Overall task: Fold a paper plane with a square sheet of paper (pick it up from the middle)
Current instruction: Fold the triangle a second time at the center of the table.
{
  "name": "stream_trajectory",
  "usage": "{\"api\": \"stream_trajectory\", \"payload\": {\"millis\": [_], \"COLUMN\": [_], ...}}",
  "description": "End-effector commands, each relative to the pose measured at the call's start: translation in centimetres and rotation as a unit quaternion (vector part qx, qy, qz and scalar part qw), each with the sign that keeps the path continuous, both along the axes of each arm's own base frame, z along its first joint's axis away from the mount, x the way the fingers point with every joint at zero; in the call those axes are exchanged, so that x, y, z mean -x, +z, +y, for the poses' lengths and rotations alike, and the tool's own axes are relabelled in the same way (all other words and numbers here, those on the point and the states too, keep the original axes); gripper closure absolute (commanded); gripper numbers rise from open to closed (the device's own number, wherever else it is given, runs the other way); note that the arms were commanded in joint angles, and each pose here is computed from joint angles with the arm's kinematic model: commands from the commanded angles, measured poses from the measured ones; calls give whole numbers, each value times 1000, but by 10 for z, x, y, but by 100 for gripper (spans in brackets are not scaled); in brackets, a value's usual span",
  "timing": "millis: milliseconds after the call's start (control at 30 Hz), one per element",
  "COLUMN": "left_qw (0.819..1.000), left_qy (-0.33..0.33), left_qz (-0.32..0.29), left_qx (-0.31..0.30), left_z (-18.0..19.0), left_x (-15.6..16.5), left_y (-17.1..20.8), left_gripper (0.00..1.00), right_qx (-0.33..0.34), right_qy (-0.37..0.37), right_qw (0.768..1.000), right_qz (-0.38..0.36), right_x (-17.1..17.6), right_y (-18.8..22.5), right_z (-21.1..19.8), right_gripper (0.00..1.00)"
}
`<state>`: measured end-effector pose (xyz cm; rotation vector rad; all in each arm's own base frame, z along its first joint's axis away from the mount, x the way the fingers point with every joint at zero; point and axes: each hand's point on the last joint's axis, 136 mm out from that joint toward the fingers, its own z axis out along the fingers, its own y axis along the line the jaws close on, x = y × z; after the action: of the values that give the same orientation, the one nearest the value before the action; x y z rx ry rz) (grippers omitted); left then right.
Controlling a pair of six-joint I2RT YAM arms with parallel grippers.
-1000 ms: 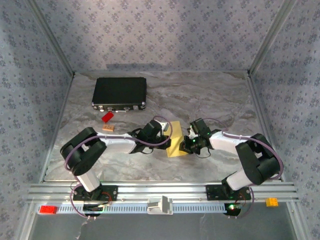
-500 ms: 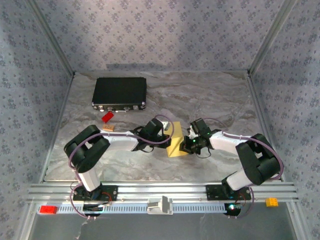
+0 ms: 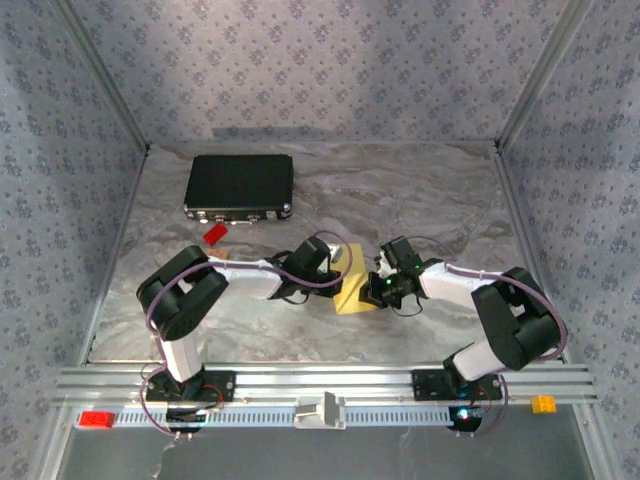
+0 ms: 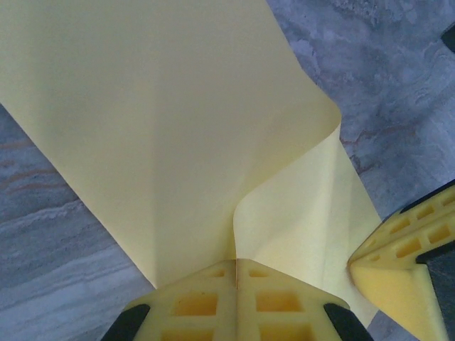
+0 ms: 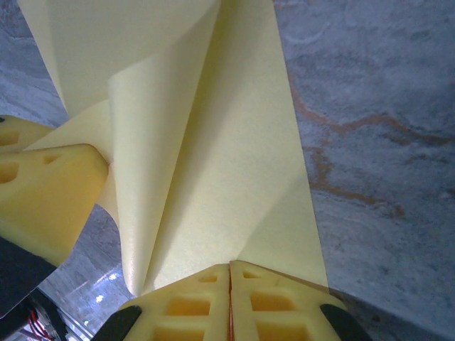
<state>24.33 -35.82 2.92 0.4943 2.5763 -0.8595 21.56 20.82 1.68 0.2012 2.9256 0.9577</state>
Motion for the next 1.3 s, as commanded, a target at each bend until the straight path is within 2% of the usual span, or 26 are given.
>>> {"api": "stream_trajectory", "payload": {"millis": [0,967,1267], "left_qw": [1000,1000,1000], "left_qy": [-1,1,-8], "left_qz": [-11,-1,-10], "left_qx": [-7,-8,19], "left_z": [0,2,-7], "left_x": [-7,-7,-9], "left_y": [2,-6,8], "left_gripper": [96,96,96], "right_qx": [27,19,18], "right_qy": [0,-3,-3], "right_qw": [999,1000,1000], "right_qz": [21,21,21], "right_x": [9,8,8], "right_y": [-7,-6,-6], "right_z": [-12,-13,-12], "right_gripper": [91,91,91]}}
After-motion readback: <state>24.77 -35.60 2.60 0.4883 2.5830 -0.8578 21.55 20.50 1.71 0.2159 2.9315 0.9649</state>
